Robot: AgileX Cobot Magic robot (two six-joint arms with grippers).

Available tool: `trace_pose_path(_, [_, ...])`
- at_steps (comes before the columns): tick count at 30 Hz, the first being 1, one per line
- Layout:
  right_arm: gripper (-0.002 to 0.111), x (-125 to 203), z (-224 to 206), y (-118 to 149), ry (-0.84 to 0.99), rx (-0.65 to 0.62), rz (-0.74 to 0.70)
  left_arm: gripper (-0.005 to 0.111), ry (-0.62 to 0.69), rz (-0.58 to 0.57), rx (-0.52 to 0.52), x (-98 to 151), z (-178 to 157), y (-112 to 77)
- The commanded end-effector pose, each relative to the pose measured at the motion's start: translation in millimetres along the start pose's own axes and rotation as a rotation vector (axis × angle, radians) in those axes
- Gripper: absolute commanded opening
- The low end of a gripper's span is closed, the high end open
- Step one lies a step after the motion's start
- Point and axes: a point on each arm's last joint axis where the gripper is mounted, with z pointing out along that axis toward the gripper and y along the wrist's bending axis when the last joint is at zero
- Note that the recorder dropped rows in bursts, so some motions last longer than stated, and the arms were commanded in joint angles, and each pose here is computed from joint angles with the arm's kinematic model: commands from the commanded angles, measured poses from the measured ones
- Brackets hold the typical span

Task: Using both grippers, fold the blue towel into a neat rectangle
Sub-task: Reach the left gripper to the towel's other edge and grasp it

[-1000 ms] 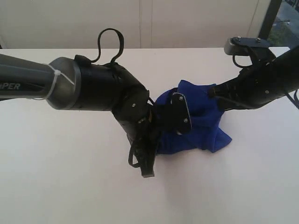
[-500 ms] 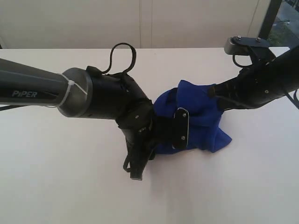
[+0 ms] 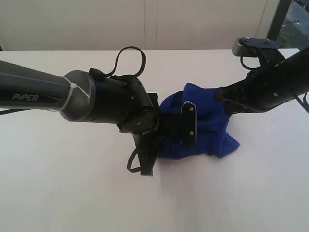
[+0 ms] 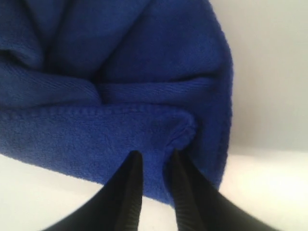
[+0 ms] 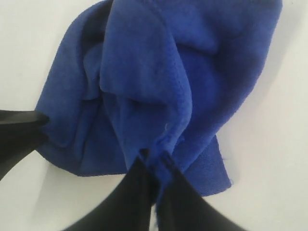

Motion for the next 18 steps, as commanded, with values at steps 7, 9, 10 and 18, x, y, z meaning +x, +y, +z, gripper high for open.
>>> trace_pose_path(7, [0.000, -1.5, -1.1, 0.1, -0.011, 0.001, 0.003, 0.028, -0.028, -0.057, -0.015, -3.7, -2.6, 1.6])
trace_pose_path(9, [0.000, -1.5, -1.1, 0.3, -0.010, -0.001, 0.004, 0.028, -0.025, -0.061, -0.011, -3.4, -2.6, 1.2])
trace_pose_path(10, [0.000, -1.5, -1.1, 0.3, -0.010, -0.001, 0.004, 0.030, -0.025, -0.061, -0.011, -3.4, -2.6, 1.2])
trace_pose_path(18, [0.000, -1.5, -1.1, 0.3, -0.010, -0.001, 0.004, 0.051, -0.020, -0.059, -0.007, -2.9, -2.6, 0.8])
